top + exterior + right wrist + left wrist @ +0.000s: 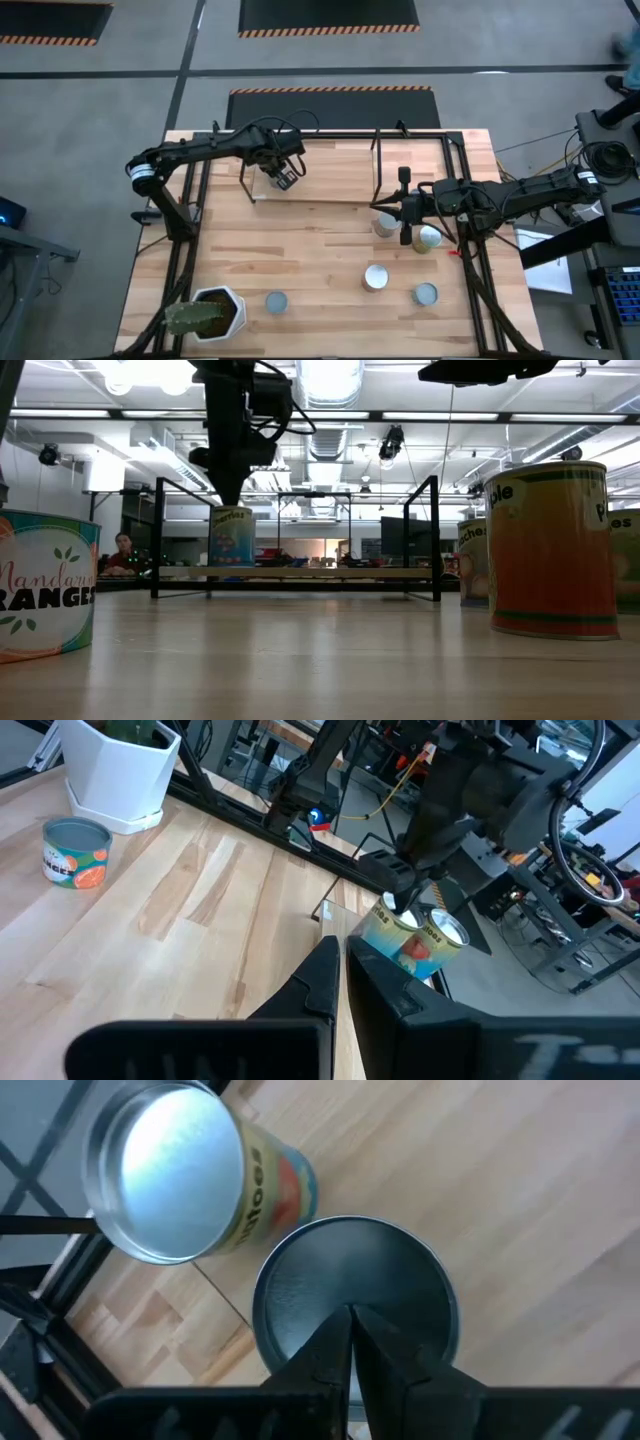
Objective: Pick and place cans onto a shelf
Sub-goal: Put the canned cherries on the shelf
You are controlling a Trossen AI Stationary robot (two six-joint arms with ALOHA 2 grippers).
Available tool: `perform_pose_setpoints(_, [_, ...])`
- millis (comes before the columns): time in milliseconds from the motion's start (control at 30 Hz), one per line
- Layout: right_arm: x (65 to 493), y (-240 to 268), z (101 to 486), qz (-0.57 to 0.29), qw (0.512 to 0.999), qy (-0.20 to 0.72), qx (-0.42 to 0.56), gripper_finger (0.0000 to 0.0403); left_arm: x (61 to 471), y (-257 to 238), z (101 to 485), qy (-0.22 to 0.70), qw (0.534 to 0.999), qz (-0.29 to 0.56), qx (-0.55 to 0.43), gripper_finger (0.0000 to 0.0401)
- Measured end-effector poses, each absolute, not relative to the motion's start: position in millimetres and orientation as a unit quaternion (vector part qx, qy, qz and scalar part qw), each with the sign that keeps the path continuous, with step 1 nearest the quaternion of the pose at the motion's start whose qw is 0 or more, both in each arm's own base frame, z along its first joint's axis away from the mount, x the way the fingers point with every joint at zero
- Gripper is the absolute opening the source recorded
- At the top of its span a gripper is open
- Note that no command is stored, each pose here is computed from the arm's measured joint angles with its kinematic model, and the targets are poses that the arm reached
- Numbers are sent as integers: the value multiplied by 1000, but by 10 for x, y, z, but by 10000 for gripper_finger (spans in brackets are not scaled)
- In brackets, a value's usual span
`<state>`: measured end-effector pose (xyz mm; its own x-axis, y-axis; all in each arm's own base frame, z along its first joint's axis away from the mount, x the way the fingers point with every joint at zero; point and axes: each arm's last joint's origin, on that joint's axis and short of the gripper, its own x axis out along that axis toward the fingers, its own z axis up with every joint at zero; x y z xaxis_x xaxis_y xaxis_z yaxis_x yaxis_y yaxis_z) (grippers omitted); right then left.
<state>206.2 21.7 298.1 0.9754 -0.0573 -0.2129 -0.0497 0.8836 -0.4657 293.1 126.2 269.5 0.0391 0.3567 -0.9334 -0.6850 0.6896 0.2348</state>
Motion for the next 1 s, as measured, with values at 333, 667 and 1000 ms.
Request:
perform_pose_setpoints(333, [2062, 217, 2981, -2, 964, 111, -241, 13, 2913, 1304, 2690, 586, 703, 378, -141, 0])
perform_pose_setpoints(667, [2062, 217, 2981, -2, 964, 111, -241, 13, 2910, 1310, 2687, 584, 700, 388, -136, 0])
perform_pose_setpoints(1000, [2062, 217, 2982, -2, 964, 111, -240, 13, 2894, 1269, 2869, 569, 708, 393, -144, 0])
